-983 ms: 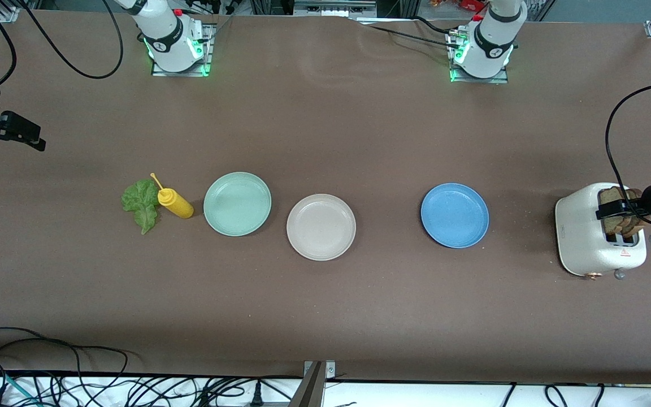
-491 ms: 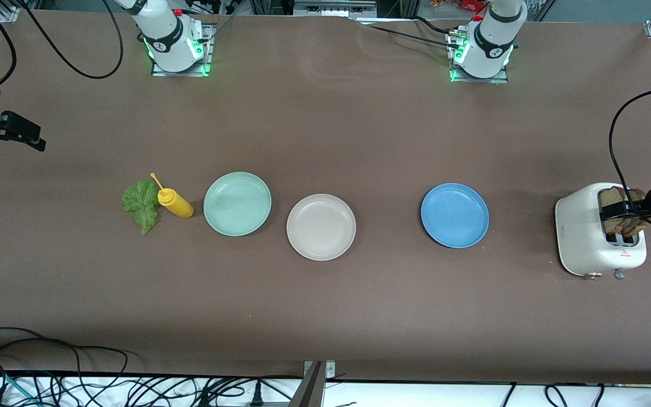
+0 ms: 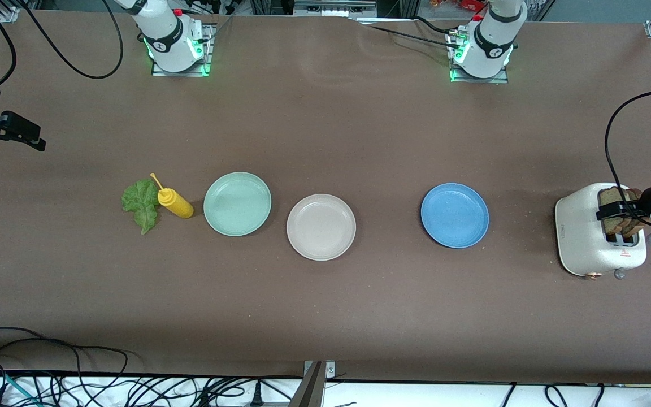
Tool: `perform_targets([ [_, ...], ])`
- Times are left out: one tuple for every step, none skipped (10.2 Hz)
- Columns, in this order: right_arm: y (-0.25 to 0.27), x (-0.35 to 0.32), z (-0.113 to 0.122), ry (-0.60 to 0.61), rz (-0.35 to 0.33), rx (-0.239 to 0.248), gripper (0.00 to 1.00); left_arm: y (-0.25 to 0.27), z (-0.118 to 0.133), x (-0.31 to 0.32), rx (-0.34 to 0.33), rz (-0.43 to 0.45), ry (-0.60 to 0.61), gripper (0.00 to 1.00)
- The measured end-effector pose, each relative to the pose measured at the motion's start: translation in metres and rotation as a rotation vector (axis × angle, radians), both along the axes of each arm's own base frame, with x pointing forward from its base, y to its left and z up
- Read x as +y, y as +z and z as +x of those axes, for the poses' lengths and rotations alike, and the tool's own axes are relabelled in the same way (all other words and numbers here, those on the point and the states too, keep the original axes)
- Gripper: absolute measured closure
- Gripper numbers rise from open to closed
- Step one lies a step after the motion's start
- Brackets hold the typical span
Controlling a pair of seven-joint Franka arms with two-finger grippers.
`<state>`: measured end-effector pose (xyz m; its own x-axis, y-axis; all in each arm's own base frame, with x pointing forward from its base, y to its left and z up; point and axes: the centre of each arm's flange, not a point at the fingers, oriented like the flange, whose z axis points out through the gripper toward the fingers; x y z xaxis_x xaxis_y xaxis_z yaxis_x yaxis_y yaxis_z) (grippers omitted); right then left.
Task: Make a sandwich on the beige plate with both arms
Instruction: 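Lower the left gripper and grasp one bread slice in the toaster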
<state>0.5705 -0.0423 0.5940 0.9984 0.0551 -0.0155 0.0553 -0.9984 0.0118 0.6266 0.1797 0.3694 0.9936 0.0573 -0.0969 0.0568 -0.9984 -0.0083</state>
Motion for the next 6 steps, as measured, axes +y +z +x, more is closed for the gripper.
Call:
perform_targets([
  [0.0,0.0002,0.0,0.0,0.0,0.0,0.0,-0.0025,-0.0012,-0.0006,0.006,-0.002,-0.001,0.23],
  [0.0,0.0002,0.0,0.0,0.0,0.0,0.0,-0.0036,-0.0019,-0.0008,0.01,-0.003,-0.002,0.38],
  [0.0,0.0002,0.0,0.0,0.0,0.0,0.0,-0.0035,-0.002,-0.0005,0.01,-0.003,-0.005,0.48],
  [0.0,0.0002,0.0,0.0,0.0,0.0,0.0,-0.0033,-0.0022,-0.0001,0.01,-0.003,-0.009,0.51],
  [0.0,0.0001,0.0,0.0,0.0,0.0,0.0,-0.0028,-0.0025,0.0011,0.01,-0.002,-0.016,0.65],
  [0.0,0.0002,0.0,0.0,0.0,0.0,0.0,-0.0016,-0.0033,0.0038,0.011,0.007,-0.031,0.81],
])
